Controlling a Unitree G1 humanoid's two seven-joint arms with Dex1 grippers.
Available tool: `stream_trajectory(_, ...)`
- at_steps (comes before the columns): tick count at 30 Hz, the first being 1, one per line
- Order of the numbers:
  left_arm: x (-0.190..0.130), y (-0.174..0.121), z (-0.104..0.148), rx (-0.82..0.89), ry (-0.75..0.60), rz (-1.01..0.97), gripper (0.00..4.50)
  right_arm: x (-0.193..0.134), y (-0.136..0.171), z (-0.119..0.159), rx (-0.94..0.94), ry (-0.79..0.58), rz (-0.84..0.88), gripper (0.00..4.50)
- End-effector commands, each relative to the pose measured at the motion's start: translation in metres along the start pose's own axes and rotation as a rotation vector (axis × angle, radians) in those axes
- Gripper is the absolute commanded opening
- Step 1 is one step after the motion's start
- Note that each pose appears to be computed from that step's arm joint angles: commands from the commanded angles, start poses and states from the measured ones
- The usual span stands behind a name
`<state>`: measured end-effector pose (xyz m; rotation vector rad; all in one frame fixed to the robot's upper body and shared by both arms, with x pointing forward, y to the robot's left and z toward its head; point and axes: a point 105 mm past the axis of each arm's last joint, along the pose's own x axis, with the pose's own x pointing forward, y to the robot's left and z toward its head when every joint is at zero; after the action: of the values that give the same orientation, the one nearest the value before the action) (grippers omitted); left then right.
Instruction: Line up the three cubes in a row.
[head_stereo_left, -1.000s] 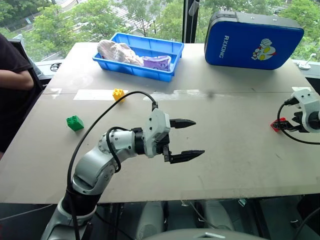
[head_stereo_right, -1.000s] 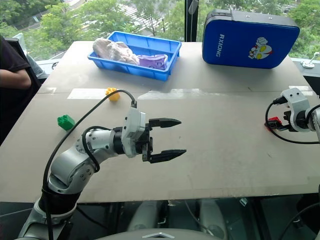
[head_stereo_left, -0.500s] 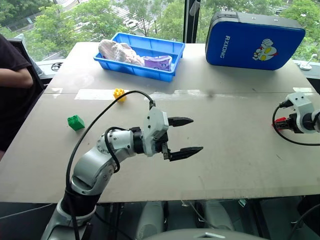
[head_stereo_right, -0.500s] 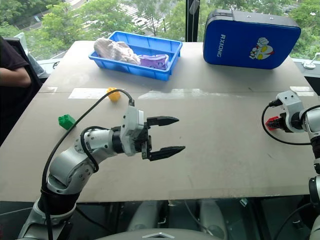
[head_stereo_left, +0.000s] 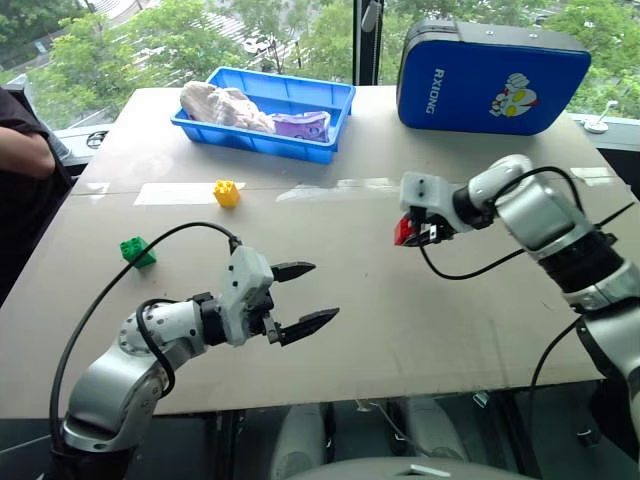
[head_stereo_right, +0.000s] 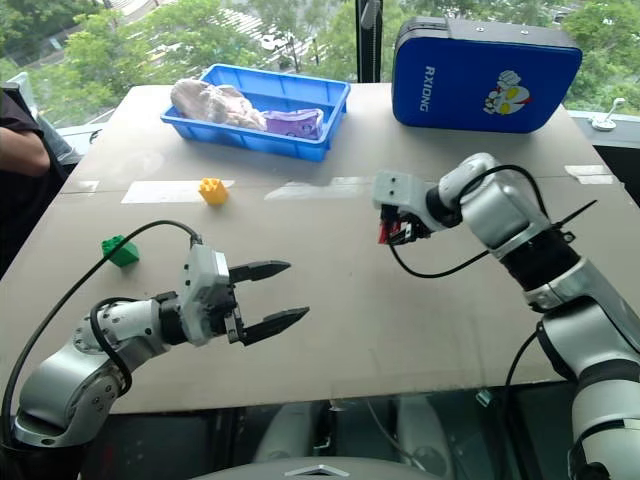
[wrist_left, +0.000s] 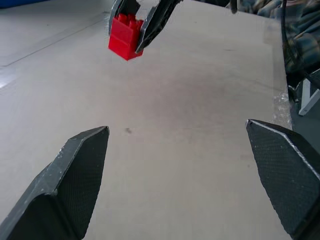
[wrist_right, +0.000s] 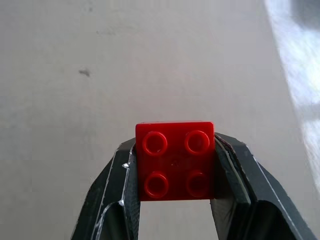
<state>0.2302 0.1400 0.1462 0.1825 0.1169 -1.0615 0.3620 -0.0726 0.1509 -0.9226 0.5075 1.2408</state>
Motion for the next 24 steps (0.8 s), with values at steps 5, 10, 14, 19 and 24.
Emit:
stream_trajectory(5, -0.031, -0.002, 0.005, 0.007, 0.016, 0.067, 4.50, 0.011, -0.010, 0.014, -0.097, 0.026, 0.033, 1.31)
stream_trajectory(10, -0.034, -0.003, 0.005, 0.005, 0.012, 0.101, 4.50, 0.016, -0.005, 0.018, -0.117, 0.024, 0.080, 1.31)
stream_trajectory(14, -0.034, -0.005, 0.005, 0.002, 0.014, 0.105, 4.50, 0.018, -0.004, 0.018, -0.119, 0.027, 0.093, 1.31)
stream_trajectory(19, -0.035, -0.006, 0.003, 0.003, 0.023, 0.116, 4.50, 0.023, -0.004, 0.015, -0.114, 0.032, 0.103, 1.31)
stream_trajectory(24, -0.034, -0.006, 0.002, 0.000, 0.024, 0.117, 4.50, 0.026, -0.005, 0.009, -0.103, 0.044, 0.111, 1.31)
